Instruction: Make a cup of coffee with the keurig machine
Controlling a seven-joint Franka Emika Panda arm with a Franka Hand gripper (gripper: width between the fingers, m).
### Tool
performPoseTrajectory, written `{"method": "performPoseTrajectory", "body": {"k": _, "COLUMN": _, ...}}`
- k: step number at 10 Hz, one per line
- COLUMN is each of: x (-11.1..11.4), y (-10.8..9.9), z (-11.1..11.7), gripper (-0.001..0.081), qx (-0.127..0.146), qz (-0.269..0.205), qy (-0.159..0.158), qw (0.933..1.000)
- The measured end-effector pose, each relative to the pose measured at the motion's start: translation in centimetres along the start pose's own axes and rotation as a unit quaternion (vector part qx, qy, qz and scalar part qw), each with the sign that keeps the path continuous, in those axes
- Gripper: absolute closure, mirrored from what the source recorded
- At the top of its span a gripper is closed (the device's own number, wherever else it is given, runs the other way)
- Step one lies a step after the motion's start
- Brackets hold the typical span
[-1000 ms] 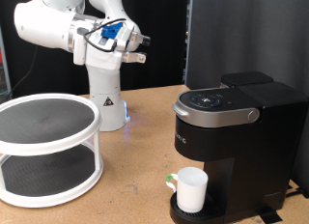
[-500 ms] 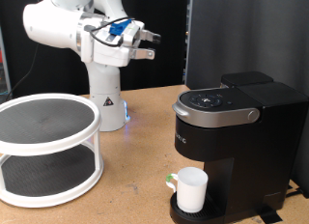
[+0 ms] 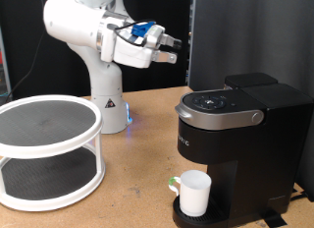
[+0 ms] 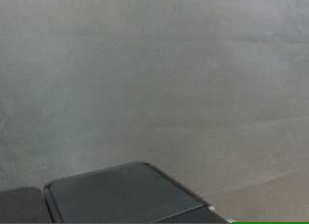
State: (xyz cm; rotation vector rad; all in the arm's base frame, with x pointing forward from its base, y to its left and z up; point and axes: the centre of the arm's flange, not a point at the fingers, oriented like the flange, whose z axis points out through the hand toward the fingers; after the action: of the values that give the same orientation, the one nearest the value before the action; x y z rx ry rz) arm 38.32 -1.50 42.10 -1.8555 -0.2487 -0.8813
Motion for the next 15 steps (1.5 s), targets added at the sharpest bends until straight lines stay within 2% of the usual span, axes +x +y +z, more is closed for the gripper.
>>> {"method": "performPoseTrajectory", "body": {"k": 1, "x": 0.2, "y": -0.3, "z": 0.8, "gripper": 0.0003, "qx": -0.013, "qz": -0.015, "qy": -0.019, "qw": 0.9996}}
{"method": "performPoseTrajectory", "body": {"k": 2, "x": 0.5, "y": -0.7, "z": 1.6, "gripper": 0.0003, "qx": -0.031, "qz": -0.039, "qy": -0.058, "qw": 0.9971}}
{"method": "performPoseTrajectory", "body": {"k": 3, "x": 0.7, "y": -1.2, "z": 2.4, "gripper": 0.0003, "qx": -0.044, "qz": -0.062, "qy": -0.116, "qw": 0.9903}}
{"method": "performPoseTrajectory", "body": {"k": 4, "x": 0.9, "y": -1.7, "z": 3.2, "gripper": 0.0003, "qx": -0.054, "qz": -0.068, "qy": -0.158, "qw": 0.9836}}
{"method": "performPoseTrajectory", "body": {"k": 5, "x": 1.1, "y": -1.3, "z": 3.6, "gripper": 0.0003, "qx": -0.061, "qz": -0.065, "qy": -0.182, "qw": 0.9793}}
{"method": "performPoseTrajectory", "body": {"k": 6, "x": 1.1, "y": -1.3, "z": 3.6, "gripper": 0.0003, "qx": -0.059, "qz": -0.066, "qy": -0.177, "qw": 0.9802}}
{"method": "performPoseTrajectory", "body": {"k": 7, "x": 0.9, "y": -1.2, "z": 3.6, "gripper": 0.0003, "qx": -0.07, "qz": -0.099, "qy": -0.2, "qw": 0.9723}}
{"method": "performPoseTrajectory", "body": {"k": 8, "x": 0.8, "y": -1.3, "z": 3.9, "gripper": 0.0003, "qx": -0.09, "qz": -0.14, "qy": -0.234, "qw": 0.9578}}
{"method": "performPoseTrajectory", "body": {"k": 10, "x": 1.0, "y": -2.1, "z": 5.3, "gripper": 0.0003, "qx": -0.125, "qz": -0.208, "qy": -0.304, "qw": 0.9214}}
{"method": "performPoseTrajectory", "body": {"k": 11, "x": 1.4, "y": -2.7, "z": 5.9, "gripper": 0.0003, "qx": -0.132, "qz": -0.236, "qy": -0.339, "qw": 0.9012}}
{"method": "performPoseTrajectory", "body": {"k": 12, "x": 1.8, "y": -3.5, "z": 6.6, "gripper": 0.0003, "qx": -0.132, "qz": -0.255, "qy": -0.37, "qw": 0.8838}}
{"method": "performPoseTrajectory", "body": {"k": 14, "x": 2.7, "y": -4.2, "z": 7.1, "gripper": 0.0003, "qx": -0.14, "qz": -0.23, "qy": -0.368, "qw": 0.8898}}
{"method": "performPoseTrajectory", "body": {"k": 15, "x": 2.6, "y": -4.2, "z": 7.1, "gripper": 0.0003, "qx": -0.139, "qz": -0.233, "qy": -0.369, "qw": 0.8889}}
